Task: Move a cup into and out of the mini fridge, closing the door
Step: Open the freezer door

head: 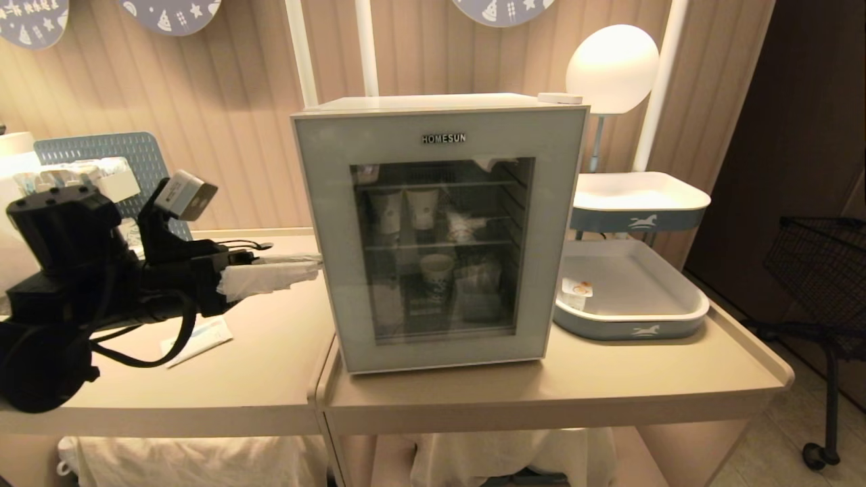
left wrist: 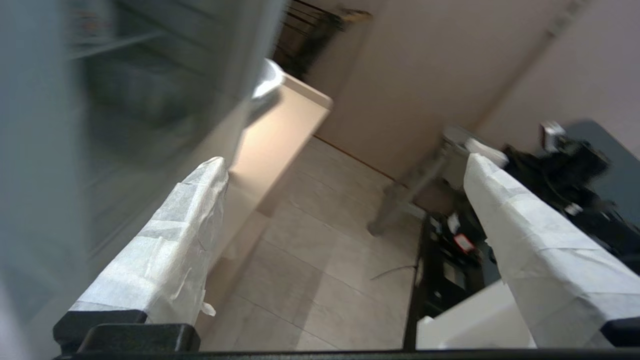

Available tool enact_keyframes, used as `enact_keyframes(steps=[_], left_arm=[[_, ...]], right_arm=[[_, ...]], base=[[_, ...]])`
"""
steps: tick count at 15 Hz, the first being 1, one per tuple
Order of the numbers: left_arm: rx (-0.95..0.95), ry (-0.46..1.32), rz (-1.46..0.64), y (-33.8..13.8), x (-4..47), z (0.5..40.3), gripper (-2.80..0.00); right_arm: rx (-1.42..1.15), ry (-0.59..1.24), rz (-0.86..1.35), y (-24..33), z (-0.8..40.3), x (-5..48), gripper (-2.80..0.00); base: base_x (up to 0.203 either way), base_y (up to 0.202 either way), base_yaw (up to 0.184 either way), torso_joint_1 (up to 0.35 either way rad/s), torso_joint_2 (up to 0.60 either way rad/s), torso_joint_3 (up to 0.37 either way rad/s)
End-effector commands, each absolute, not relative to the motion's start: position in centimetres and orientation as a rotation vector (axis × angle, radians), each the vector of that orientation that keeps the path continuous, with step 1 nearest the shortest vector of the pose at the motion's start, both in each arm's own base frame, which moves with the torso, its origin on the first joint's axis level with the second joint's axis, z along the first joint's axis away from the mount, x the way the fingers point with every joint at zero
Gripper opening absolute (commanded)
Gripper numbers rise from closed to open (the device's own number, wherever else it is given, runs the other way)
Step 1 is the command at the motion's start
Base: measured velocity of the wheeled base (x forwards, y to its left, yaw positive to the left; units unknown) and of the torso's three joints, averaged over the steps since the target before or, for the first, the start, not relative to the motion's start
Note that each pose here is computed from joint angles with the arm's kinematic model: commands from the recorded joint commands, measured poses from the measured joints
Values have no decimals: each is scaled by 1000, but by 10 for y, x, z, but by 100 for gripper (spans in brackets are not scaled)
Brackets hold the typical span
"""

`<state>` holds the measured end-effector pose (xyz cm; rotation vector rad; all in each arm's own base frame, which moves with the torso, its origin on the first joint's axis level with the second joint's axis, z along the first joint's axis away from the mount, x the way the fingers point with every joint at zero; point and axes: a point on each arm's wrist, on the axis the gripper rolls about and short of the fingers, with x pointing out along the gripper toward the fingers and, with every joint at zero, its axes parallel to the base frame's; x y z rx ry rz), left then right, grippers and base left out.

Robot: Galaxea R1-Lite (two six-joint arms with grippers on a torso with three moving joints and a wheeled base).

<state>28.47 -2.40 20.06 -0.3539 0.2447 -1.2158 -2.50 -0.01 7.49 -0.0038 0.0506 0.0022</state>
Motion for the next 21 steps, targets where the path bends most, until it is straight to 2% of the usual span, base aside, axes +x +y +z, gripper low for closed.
enact_keyframes(steps=[1,6,15,21], left_arm=[[-349,228,-1196,-17,284,204,0],[-401,253,-1023,4,326,177,0],[-409,294,-1084,-23,362,156,0],[-409,302,-1037,-18,355,149,0]], right_arm=[[-3,54,3,0,75,-25,-280],[-3,53,3,0,75,-25,-280],[-3,51,3,0,75,-25,-280],[-4,52,3,0,75,-25,-280]], base=[[0,0,0,0,0,0],[0,0,0,0,0,0],[0,0,0,0,0,0],[0,0,0,0,0,0]])
